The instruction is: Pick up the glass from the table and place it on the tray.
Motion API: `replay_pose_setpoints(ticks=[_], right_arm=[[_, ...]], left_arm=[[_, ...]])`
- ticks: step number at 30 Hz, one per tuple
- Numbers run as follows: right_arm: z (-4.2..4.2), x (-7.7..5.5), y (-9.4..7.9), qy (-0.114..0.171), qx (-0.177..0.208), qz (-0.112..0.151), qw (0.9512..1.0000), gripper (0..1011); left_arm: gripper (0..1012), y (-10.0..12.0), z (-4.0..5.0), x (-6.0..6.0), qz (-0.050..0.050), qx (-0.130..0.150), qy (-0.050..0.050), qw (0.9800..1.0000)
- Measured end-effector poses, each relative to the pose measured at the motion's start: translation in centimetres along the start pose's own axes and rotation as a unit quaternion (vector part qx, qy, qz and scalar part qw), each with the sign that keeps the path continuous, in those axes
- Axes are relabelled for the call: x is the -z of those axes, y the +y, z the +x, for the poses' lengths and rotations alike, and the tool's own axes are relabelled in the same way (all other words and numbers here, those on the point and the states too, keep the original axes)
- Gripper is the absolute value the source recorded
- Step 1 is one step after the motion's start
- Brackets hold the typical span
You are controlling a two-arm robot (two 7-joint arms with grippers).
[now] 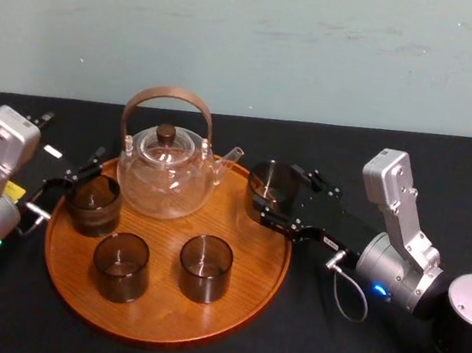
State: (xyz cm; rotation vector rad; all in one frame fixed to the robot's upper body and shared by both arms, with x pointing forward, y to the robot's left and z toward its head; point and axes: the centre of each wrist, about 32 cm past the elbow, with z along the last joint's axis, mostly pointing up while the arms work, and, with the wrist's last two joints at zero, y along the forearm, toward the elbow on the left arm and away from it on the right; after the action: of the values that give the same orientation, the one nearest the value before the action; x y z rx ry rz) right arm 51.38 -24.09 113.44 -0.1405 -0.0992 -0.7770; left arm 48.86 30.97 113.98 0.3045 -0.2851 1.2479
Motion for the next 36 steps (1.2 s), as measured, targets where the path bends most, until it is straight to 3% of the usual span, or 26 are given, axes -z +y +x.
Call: replay_pose_setpoints(ticks=[36], right_arm=[[-0.37,1.7,3.0,0.006,-0.03,-0.006,0.9995,891]], left_arm=[[1001,0.0,0.0,0.0,0.0,0.0,0.0,1.0]])
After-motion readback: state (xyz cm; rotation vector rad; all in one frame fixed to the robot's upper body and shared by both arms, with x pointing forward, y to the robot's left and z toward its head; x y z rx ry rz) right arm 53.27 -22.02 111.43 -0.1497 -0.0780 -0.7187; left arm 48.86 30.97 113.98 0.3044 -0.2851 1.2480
